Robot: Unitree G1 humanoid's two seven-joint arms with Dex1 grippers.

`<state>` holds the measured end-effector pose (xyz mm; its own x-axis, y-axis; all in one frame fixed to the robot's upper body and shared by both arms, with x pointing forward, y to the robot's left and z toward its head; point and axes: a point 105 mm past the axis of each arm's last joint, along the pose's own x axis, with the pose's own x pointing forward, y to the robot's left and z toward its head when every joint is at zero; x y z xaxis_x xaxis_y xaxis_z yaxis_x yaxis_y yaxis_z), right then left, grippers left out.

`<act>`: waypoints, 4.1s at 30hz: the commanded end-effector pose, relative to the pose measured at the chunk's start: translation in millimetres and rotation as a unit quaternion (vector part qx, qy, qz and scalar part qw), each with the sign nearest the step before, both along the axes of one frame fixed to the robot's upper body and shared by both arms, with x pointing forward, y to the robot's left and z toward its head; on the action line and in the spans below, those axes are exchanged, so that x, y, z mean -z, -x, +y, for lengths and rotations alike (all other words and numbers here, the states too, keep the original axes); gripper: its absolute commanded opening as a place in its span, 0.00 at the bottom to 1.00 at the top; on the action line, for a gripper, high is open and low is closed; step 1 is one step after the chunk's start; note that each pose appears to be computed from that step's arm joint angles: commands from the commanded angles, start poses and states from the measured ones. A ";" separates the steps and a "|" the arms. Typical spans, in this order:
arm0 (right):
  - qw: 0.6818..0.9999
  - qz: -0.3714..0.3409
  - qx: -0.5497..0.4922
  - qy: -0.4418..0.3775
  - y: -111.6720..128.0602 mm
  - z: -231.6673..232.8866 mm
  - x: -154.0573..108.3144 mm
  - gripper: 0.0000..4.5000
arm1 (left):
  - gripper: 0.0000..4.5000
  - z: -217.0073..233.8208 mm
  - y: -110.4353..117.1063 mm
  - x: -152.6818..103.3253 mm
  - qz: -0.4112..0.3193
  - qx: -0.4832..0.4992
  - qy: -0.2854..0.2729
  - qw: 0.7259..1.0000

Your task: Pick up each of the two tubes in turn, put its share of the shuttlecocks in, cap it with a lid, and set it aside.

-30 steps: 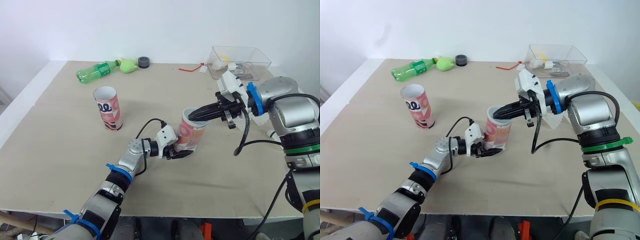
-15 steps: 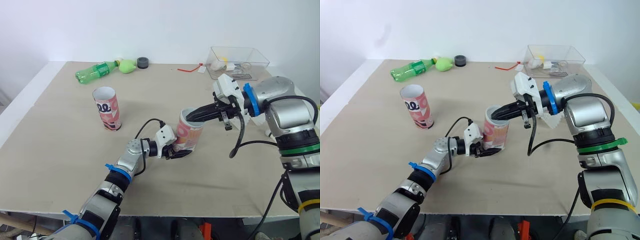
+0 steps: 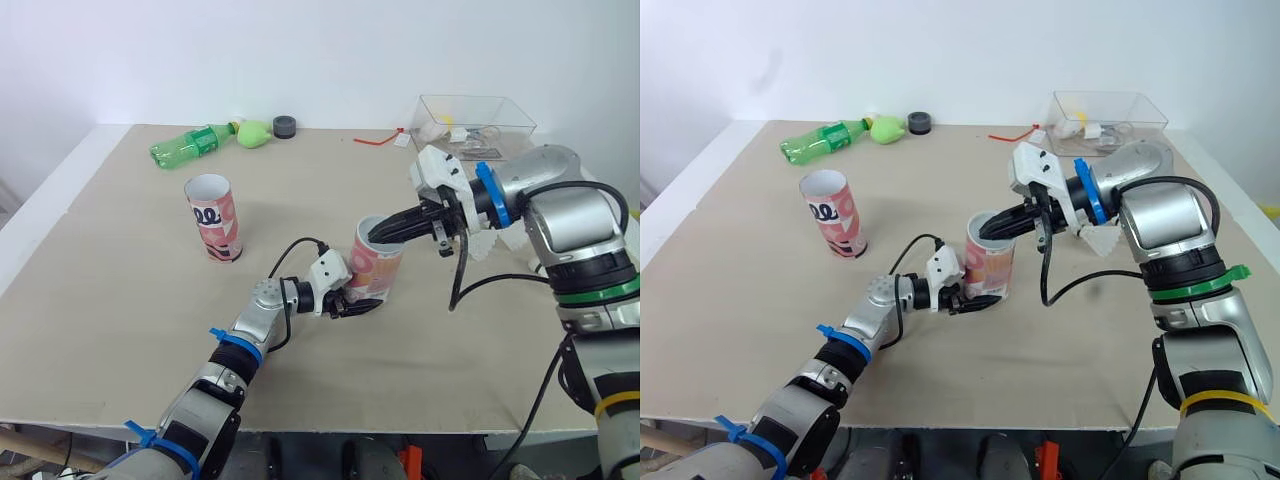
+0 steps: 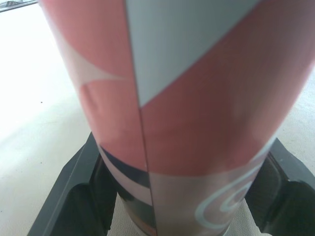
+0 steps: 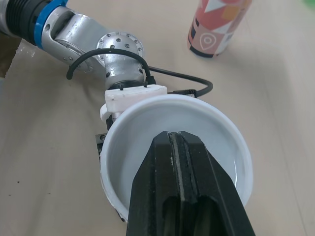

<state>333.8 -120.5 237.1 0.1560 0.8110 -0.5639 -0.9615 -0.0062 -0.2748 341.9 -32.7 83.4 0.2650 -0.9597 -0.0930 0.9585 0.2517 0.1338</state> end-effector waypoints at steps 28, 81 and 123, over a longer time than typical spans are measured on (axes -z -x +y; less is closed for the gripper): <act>0.985 0.118 0.013 -0.122 11.3 -11.5 -30.7 0.00 | 0.67 5.9 2.2 24.3 0.021 -0.016 -0.031 0.999; 0.936 0.022 0.250 -0.247 37.1 -19.7 142.9 0.98 | 1.00 71.6 22.9 -0.5 -0.045 -0.013 -0.036 0.998; 0.941 -0.004 0.223 -0.255 15.5 17.2 144.1 0.98 | 1.00 80.0 27.9 14.1 -0.019 -0.020 -0.051 0.998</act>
<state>317.7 -108.1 85.9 0.5687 0.8111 -0.1371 -0.8225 0.5579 -0.1111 320.3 44.3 84.7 0.3216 -0.9369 -0.1370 0.9278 0.2828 0.2434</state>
